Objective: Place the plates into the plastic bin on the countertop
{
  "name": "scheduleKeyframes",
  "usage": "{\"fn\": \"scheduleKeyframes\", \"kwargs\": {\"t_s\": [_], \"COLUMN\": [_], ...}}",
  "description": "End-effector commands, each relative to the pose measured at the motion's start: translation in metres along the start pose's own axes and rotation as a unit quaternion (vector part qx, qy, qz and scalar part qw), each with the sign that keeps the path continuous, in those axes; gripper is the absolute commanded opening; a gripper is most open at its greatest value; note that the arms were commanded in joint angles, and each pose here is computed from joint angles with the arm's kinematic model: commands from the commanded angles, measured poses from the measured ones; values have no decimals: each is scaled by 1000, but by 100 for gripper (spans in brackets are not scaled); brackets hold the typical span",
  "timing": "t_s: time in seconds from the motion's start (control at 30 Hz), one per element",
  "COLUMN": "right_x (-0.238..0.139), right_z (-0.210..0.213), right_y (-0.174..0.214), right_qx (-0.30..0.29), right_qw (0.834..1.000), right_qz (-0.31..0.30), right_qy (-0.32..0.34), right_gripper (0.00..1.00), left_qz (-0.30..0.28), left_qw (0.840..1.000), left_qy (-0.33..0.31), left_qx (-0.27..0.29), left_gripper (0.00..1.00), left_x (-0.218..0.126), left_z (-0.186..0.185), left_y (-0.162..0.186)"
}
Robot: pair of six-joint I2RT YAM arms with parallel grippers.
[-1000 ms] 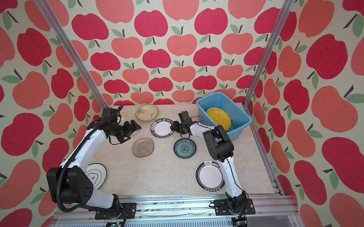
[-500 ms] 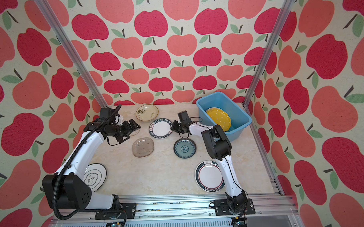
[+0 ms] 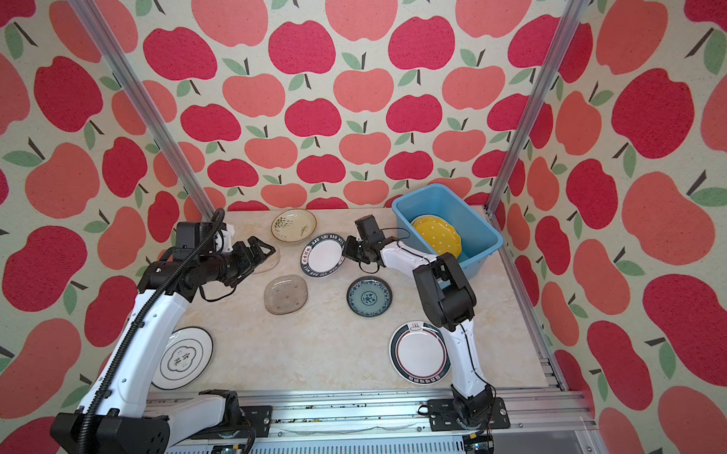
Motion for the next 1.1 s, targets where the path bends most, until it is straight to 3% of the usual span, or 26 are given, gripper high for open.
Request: {"fn": "scheduleKeyframes", "kwargs": {"t_s": [0.0, 0.27, 0.57, 0.93, 1.07], "right_x": [-50, -146, -240, -284, -293], "right_z": [31, 65, 81, 78, 77], "right_y": [-18, -20, 2, 40, 43], "right_qx": [-22, -49, -63, -36, -33], "right_qw": [998, 994, 991, 988, 987], "right_qz": [-49, -89, -91, -61, -67], "right_qy": [-21, -38, -82, -134, -142], "right_gripper": [1, 0, 0, 0, 0], "left_qz": [3, 24, 26, 44, 54], "left_qw": [1000, 997, 998, 993, 991], "left_qy": [-10, -20, 28, 100, 113], "left_qx": [16, 70, 52, 46, 50], "left_gripper": [95, 93, 87, 83, 71], "left_x": [-15, -32, -24, 14, 25], "left_z": [-8, -31, -52, -87, -98], "left_y": [13, 48, 54, 52, 54]}}
Point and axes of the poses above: each gripper's point midway between its finger pads, its own x axis out along the fingers, its own z axis along the line the jaws close on, y = z × x, the point moved 9 cm from there along -x, back along the fingers, and after that the axes turned 6 degrees about -x, right-handed, at the moved point
